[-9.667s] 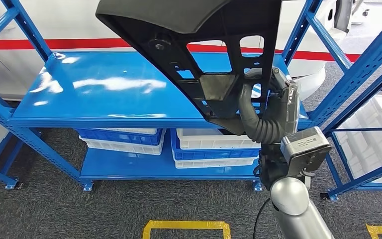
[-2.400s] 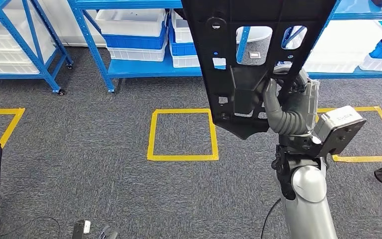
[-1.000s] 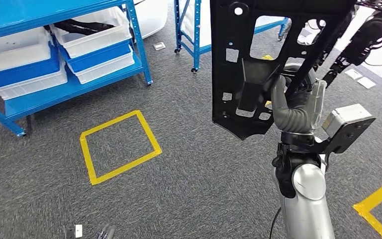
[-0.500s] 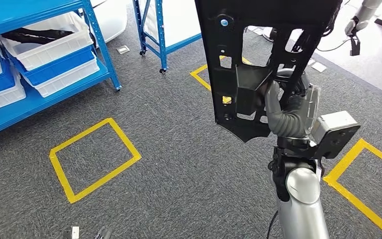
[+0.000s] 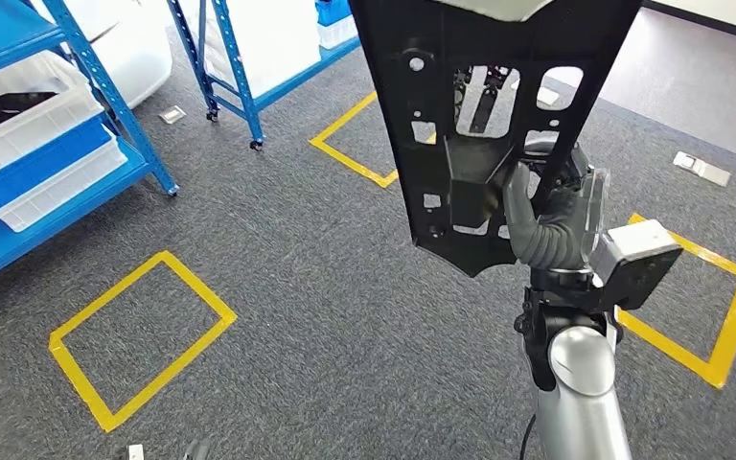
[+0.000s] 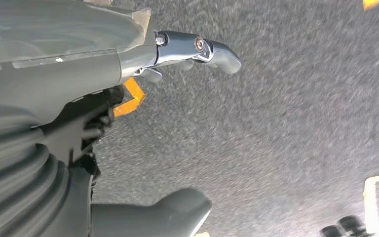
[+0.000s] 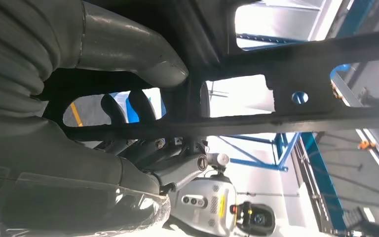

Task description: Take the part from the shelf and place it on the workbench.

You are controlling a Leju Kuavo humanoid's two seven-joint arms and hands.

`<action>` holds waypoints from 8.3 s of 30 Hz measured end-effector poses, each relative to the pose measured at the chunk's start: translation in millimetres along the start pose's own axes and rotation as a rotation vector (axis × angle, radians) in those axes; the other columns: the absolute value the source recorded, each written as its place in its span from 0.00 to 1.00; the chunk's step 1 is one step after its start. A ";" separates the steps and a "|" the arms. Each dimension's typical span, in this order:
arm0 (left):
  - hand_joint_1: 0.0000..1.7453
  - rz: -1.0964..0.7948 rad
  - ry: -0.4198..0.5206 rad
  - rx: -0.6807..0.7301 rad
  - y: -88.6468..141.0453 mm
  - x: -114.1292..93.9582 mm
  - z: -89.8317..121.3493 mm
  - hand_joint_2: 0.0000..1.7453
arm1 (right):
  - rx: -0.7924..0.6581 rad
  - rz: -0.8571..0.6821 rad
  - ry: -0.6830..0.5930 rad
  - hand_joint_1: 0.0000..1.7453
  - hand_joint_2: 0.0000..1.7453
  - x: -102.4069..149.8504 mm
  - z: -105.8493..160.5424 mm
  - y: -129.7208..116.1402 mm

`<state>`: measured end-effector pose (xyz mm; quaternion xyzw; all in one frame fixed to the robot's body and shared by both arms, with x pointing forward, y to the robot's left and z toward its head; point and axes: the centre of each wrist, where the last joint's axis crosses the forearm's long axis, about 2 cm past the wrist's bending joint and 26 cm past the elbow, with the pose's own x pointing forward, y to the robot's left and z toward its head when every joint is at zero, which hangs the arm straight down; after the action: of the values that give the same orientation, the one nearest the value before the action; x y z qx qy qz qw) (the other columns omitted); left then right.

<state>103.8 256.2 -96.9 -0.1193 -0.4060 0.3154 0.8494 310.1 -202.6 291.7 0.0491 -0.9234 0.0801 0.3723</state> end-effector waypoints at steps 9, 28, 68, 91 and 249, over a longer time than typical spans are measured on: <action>0.00 -0.086 0.035 0.059 7.8 -4.2 5.3 1.00 | 0.015 -0.032 0.010 1.00 1.00 -3.6 -2.6 3.5; 0.00 -0.111 0.045 0.054 9.7 -3.5 5.7 1.00 | -0.012 -0.030 -0.001 1.00 1.00 -5.5 -1.0 0.7; 0.00 -0.015 0.072 0.004 17.2 -3.4 9.6 1.00 | -0.126 0.422 -0.001 1.00 1.00 -6.3 11.9 -33.1; 0.00 -0.037 0.084 -0.045 7.5 2.3 2.3 1.00 | -0.173 0.471 -0.038 1.00 1.00 -2.3 6.9 -48.0; 0.00 -0.154 0.234 -0.242 22.1 6.2 5.4 1.00 | -0.170 1.200 -0.048 1.00 1.00 -3.7 -1.5 -109.5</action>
<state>92.9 276.9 -99.8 -0.2249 -0.3473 0.1822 0.8920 330.2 -309.8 302.4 -0.5085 -0.8010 0.2009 0.2438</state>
